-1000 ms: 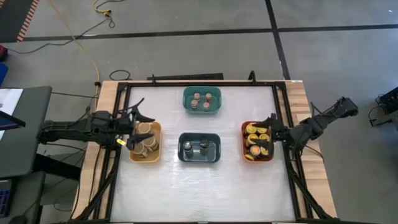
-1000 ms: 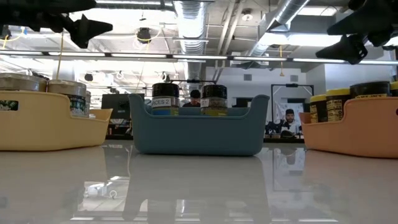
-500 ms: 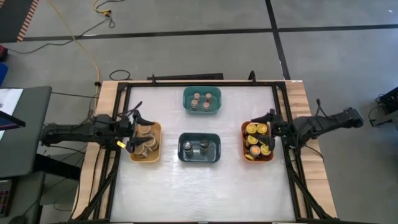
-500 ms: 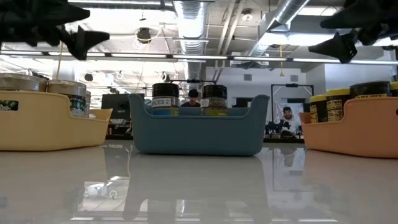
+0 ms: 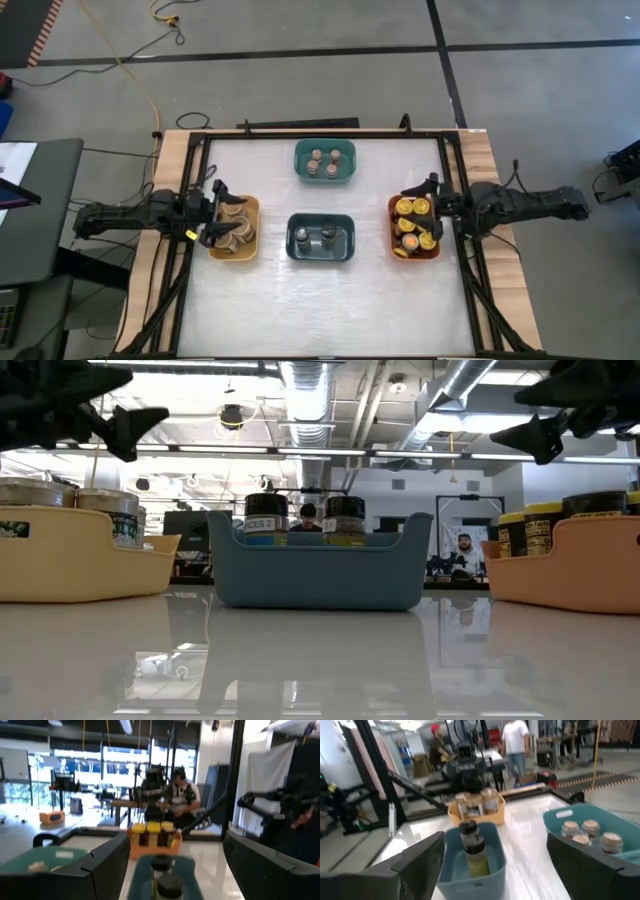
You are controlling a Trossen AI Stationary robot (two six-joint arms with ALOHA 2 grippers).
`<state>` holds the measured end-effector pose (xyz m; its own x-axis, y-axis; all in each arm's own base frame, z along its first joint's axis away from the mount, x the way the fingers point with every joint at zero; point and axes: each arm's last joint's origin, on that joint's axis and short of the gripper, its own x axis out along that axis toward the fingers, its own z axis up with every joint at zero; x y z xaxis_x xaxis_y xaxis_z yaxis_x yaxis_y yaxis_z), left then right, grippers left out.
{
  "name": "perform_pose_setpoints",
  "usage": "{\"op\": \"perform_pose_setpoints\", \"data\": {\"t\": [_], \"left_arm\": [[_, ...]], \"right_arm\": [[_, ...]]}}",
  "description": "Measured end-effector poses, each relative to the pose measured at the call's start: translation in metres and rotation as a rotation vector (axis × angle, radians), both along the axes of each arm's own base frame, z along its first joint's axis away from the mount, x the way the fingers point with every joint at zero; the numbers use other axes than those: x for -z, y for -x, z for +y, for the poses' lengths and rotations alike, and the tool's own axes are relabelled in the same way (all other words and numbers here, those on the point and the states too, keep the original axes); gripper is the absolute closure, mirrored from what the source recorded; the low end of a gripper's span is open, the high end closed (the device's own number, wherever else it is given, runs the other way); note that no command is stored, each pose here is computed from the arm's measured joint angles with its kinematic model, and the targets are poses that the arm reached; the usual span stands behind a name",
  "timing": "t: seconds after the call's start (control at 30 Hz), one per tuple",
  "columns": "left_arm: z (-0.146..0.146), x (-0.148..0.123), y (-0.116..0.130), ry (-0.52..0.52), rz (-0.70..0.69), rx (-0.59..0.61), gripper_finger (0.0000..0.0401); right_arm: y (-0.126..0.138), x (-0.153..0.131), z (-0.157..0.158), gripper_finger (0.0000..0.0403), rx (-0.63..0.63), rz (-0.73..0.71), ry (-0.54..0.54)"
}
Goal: Sort spices by type
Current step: Return to Home Position
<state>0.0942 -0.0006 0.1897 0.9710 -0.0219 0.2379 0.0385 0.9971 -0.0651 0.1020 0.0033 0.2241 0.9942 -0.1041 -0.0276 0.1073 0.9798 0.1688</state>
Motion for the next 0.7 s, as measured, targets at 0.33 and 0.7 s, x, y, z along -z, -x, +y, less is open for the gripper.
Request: {"op": "perform_pose_setpoints", "data": {"t": [0.33,0.7], "left_arm": [[0.001,0.005,-0.001,-0.017,0.037,-0.037,0.0095],[0.001,0.021,-0.004,0.039,0.210,-0.041,0.0095]], "right_arm": [[0.011,0.031,-0.001,0.0028,-0.003,-0.120,-0.020],[0.010,0.050,0.001,0.0028,-0.020,0.045,-0.013]]}}
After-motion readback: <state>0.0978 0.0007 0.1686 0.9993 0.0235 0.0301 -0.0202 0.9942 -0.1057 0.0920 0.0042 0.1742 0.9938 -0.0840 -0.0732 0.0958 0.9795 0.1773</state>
